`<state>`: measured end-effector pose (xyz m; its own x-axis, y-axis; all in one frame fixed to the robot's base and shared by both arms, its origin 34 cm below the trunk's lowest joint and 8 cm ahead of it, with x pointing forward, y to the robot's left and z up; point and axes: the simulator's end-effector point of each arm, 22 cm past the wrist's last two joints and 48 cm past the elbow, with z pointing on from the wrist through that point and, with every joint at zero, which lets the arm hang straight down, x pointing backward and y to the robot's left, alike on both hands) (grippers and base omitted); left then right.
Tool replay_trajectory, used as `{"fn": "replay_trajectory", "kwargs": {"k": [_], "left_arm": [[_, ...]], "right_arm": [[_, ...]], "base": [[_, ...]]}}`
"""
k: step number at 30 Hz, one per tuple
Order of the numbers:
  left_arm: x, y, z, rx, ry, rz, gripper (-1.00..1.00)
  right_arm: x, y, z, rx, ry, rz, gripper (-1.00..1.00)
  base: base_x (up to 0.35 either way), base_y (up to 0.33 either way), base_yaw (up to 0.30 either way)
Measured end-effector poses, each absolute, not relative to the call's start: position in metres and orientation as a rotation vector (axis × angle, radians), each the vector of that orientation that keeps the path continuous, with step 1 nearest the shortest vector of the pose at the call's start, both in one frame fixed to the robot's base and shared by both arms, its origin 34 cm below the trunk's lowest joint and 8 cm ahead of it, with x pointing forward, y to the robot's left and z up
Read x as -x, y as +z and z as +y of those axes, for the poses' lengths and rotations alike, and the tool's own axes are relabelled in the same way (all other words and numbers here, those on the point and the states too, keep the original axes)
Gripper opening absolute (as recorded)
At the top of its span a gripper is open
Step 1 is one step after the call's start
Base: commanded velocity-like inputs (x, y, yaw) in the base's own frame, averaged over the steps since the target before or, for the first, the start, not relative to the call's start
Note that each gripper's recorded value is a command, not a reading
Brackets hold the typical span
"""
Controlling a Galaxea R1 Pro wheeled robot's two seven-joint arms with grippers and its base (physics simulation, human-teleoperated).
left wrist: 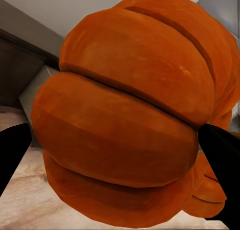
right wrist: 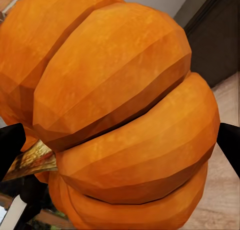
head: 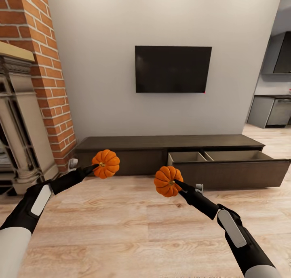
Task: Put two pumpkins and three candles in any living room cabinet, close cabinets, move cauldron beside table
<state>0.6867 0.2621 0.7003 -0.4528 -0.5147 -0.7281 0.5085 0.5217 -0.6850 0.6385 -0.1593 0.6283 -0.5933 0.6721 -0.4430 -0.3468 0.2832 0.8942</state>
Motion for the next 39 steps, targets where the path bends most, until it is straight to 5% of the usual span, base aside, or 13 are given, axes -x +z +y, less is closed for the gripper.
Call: {"fn": "replay_trajectory", "kwargs": {"k": [13, 39], "left_arm": [[-0.687, 0.701, 0.262, 0.005, -1.172, 1.671, -1.0], [-0.667, 0.756, 0.263, -0.043, -1.155, 1.593, -1.0]], "right_arm": [[-0.639, 0.628, -0.159, -0.3, 1.46, 1.676, -1.0], [-0.629, 0.686, -0.174, -0.275, 1.45, 1.566, -1.0]], "base": [[0.034, 0.129, -0.249], [0.0, 0.001, -0.009]]}}
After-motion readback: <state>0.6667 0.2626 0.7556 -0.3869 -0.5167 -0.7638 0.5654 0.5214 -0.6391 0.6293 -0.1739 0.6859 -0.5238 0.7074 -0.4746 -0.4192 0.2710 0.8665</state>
